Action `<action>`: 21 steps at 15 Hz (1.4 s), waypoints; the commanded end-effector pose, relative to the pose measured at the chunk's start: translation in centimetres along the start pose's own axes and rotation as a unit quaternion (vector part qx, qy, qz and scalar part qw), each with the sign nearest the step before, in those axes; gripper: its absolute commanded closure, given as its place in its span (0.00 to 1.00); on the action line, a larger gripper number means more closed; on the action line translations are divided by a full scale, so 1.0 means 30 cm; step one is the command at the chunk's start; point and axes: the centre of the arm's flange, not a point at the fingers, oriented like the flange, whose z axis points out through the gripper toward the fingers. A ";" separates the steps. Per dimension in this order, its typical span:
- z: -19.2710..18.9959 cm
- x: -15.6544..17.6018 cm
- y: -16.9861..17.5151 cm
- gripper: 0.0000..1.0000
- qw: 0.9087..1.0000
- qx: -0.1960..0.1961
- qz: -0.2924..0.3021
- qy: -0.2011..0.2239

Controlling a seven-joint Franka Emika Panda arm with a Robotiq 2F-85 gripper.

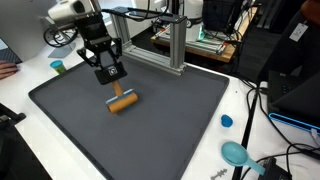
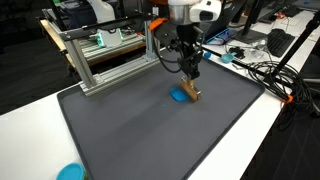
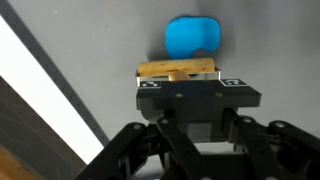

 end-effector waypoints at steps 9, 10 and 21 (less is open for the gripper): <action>-0.304 -0.027 -0.175 0.78 0.999 0.017 0.042 0.011; -0.285 -0.016 -0.184 0.78 0.998 0.021 0.063 0.009; -0.202 0.029 -0.142 0.78 0.976 -0.081 0.196 -0.052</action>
